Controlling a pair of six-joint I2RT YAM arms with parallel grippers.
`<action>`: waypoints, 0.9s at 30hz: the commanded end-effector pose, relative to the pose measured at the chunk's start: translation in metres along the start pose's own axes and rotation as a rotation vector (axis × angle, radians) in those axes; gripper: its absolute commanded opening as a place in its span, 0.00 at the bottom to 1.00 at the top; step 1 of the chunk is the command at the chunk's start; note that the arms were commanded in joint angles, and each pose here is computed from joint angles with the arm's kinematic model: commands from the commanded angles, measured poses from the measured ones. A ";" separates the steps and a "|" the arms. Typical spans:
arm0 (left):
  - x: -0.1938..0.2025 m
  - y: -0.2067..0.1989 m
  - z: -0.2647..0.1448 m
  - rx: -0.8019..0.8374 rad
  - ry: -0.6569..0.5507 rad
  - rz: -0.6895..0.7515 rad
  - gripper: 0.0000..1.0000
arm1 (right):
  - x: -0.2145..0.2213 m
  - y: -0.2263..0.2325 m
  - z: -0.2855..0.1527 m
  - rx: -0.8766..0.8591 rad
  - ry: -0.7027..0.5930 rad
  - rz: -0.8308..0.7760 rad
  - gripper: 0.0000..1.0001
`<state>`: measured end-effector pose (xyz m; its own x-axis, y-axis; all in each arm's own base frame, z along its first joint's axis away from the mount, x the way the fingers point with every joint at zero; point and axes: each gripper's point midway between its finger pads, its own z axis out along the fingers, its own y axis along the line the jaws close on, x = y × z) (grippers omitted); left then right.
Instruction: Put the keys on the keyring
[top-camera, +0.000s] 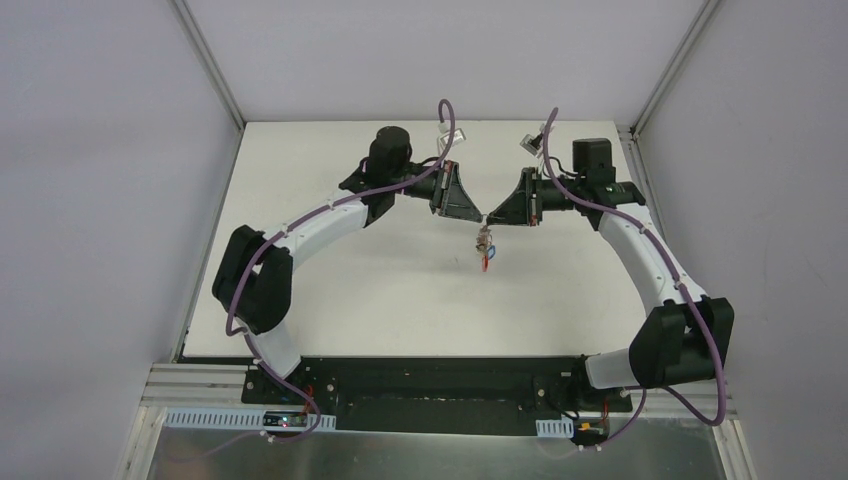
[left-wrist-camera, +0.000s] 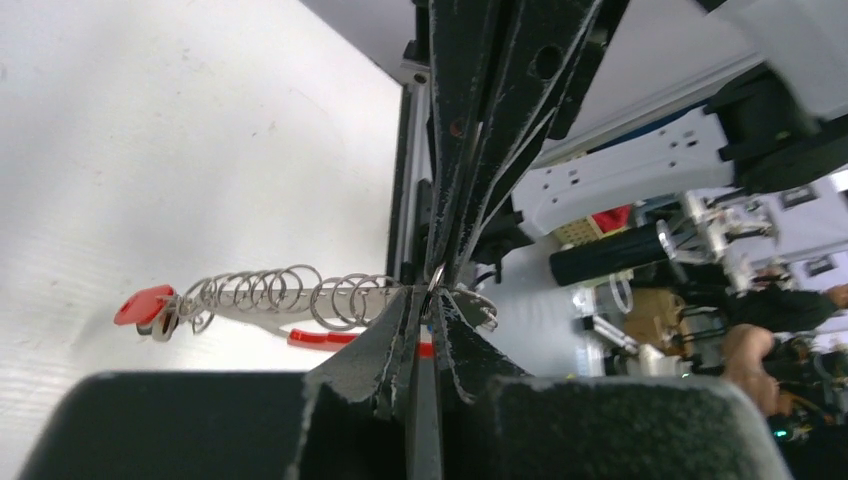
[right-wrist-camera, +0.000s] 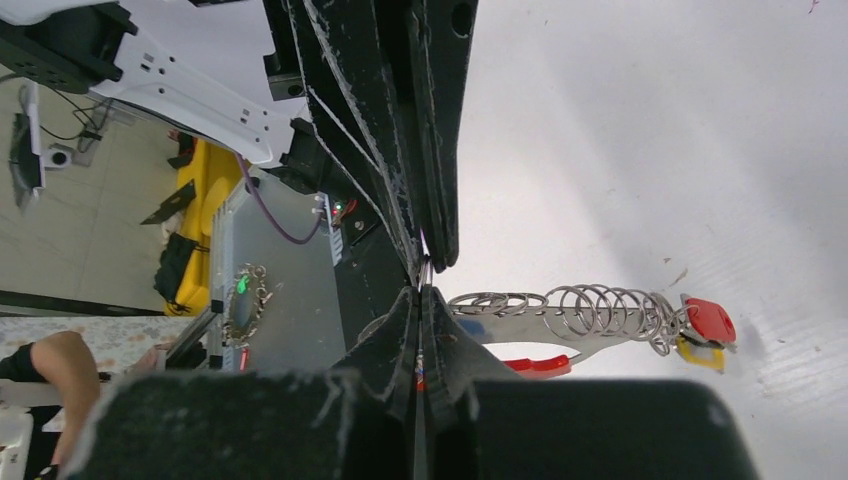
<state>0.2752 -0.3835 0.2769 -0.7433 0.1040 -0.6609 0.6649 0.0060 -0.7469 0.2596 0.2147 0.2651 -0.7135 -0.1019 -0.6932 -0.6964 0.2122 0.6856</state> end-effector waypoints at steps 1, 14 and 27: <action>0.004 -0.005 -0.015 -0.086 0.075 0.147 0.13 | -0.010 0.022 0.001 -0.003 0.033 -0.148 0.00; 0.007 -0.012 -0.014 -0.076 0.128 0.209 0.27 | 0.004 0.021 0.011 -0.004 0.112 -0.160 0.00; 0.008 -0.021 -0.006 -0.034 0.130 0.197 0.24 | 0.007 0.022 0.014 -0.055 0.104 -0.136 0.00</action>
<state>0.2632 -0.3713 0.2562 -0.6458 0.2633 -0.7166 0.7552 0.0826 -0.6502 0.2445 0.2277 0.2542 -0.6569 -0.2522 -0.7105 -0.7540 0.2128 0.6215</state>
